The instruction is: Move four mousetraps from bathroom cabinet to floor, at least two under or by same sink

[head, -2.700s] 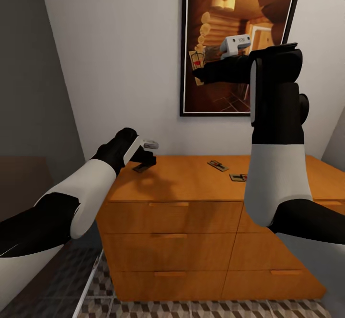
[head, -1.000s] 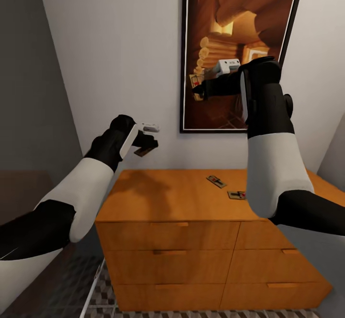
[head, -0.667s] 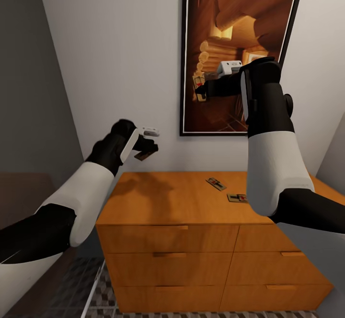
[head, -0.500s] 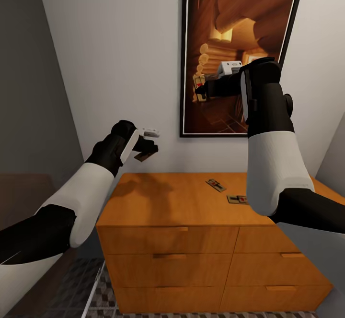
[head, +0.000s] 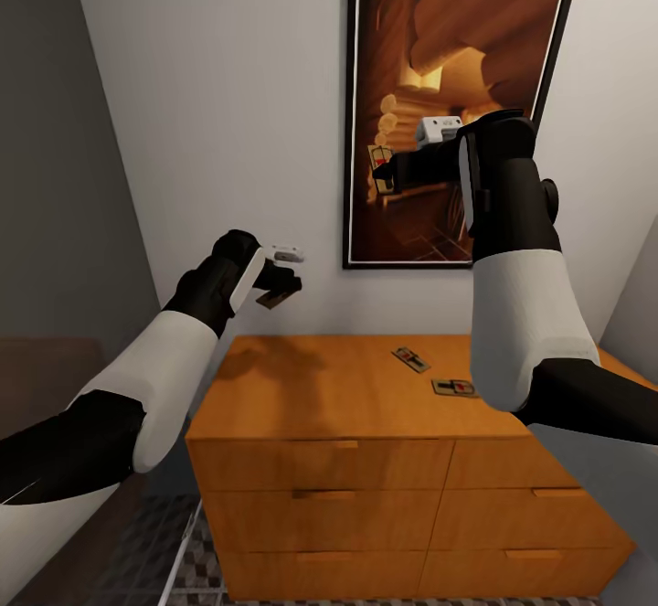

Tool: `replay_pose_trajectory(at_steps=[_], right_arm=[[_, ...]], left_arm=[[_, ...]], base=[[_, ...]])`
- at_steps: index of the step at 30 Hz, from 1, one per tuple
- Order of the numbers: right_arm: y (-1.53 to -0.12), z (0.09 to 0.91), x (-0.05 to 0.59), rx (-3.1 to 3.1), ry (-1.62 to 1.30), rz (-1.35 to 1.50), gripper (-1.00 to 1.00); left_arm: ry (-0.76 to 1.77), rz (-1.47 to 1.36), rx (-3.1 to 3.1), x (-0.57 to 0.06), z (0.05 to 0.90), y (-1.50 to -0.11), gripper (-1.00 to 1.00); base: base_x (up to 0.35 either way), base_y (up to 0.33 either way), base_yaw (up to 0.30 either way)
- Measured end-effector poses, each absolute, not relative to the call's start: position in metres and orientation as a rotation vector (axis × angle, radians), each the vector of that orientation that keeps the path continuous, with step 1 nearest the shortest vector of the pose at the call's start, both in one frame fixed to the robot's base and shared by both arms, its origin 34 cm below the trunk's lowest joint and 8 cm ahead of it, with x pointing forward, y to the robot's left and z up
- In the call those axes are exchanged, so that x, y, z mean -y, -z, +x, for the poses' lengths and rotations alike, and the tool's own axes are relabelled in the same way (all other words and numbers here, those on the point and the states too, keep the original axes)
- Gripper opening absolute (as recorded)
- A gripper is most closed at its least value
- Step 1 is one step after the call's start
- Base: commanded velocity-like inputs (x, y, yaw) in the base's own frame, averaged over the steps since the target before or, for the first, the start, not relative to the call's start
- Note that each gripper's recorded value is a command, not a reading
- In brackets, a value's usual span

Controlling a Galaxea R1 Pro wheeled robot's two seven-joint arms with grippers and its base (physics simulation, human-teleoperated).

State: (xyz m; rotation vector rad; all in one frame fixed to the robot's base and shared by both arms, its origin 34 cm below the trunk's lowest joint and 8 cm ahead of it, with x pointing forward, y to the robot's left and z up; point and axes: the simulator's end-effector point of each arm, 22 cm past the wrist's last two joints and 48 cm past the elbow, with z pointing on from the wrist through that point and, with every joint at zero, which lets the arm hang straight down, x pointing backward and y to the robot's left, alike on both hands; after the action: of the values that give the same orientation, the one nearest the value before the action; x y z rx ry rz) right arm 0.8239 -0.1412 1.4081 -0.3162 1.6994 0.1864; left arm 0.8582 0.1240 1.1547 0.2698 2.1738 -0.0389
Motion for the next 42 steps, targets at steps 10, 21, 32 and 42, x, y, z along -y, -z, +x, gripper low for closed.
replay_pose_trajectory(at_steps=[10,21,32,42], right_arm=[[-1.423,0.824,0.141,-1.699,-0.186,-0.316,-1.00],[-1.432,0.824,0.142,-1.700,-0.185,-0.315,-1.00],[-1.431,0.824,0.142,-1.701,-0.183,-0.315,-1.00],[-1.429,0.824,0.142,-1.704,-0.180,-0.318,-1.00]], left_arm=[[0.048,0.268,-2.132,-0.122,0.858,-1.187,-1.00],[0.085,0.257,-1.970,-0.119,0.843,-1.238,-1.00],[0.102,0.232,-1.753,-0.135,0.796,-1.274,-1.00],[0.098,0.222,-1.703,-0.144,0.774,-1.272,-1.00]], base=[[0.000,0.000,0.000],[0.000,0.000,0.000],[0.000,0.000,0.000],[0.000,0.000,0.000]])
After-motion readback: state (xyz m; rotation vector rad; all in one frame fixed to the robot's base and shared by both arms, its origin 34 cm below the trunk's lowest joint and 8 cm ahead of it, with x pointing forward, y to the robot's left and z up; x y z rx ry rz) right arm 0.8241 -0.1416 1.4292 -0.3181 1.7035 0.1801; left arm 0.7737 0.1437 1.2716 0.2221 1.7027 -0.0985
